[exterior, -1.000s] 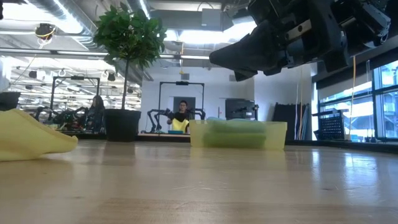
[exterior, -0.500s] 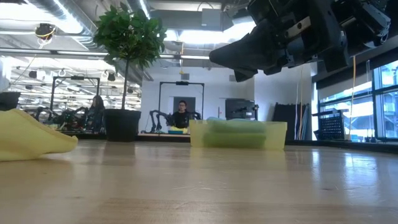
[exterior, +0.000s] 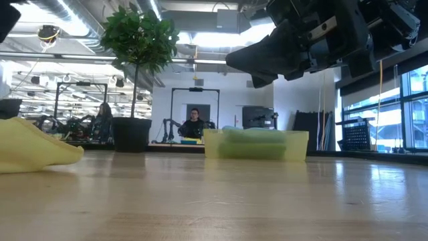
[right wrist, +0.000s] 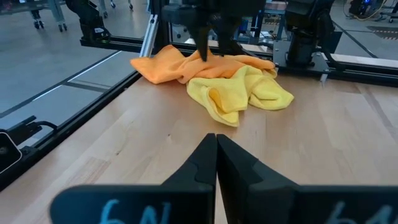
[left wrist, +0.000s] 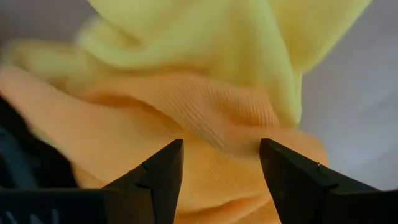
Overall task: Fold microfiber towels
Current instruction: Fold the orange microfiber towel
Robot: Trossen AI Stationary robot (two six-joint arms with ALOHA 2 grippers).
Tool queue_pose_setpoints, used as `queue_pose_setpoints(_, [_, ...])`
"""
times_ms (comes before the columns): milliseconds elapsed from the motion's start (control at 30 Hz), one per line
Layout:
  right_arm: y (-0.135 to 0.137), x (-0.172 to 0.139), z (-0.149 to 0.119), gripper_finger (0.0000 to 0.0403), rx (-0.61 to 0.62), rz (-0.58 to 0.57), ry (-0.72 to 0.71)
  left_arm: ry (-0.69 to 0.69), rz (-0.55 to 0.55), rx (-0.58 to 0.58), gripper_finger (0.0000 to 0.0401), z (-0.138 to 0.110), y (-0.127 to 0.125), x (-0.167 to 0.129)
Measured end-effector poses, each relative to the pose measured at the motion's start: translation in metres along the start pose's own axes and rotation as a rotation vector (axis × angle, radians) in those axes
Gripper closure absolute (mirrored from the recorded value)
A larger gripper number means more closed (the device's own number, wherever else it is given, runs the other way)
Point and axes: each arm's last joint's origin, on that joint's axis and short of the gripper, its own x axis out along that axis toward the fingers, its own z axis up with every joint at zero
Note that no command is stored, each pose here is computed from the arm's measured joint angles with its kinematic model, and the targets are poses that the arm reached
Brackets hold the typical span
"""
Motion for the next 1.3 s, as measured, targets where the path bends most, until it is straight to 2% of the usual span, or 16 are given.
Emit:
queue_pose_setpoints(133, [0.0,0.0,0.0,0.0389,0.0,0.001,0.0,0.02,-0.069,-0.012,0.0198,0.0,-0.002,0.014])
queue_pose_setpoints(333, [0.0,0.0,0.0,0.0389,0.0,0.001,0.0,0.019,-0.102,0.09,0.0216,0.0,0.0,0.025])
queue_pose_setpoints(433, [0.0,0.0,0.0,0.0389,-0.001,0.001,0.0,0.017,-0.105,0.102,0.0258,0.001,-0.001,0.025])
queue_pose_setpoints(633, [0.0,0.0,0.0,0.0389,-0.002,0.0,0.0,0.052,-0.124,0.145,0.0385,0.002,-0.004,0.018])
queue_pose_setpoints(833, [0.0,0.0,0.0,0.0389,-0.002,0.0,0.0,0.067,-0.219,0.18,0.0399,0.007,-0.015,-0.017])
queue_pose_setpoints(1067, [0.0,0.0,0.0,0.0389,0.001,0.0,0.0,-0.14,-0.2,0.272,0.04,0.026,-0.022,-0.078])
queue_pose_setpoints(1300, [0.0,0.0,0.0,0.0389,0.018,0.0,0.0,-0.577,-0.226,0.434,0.0401,0.054,-0.031,-0.14])
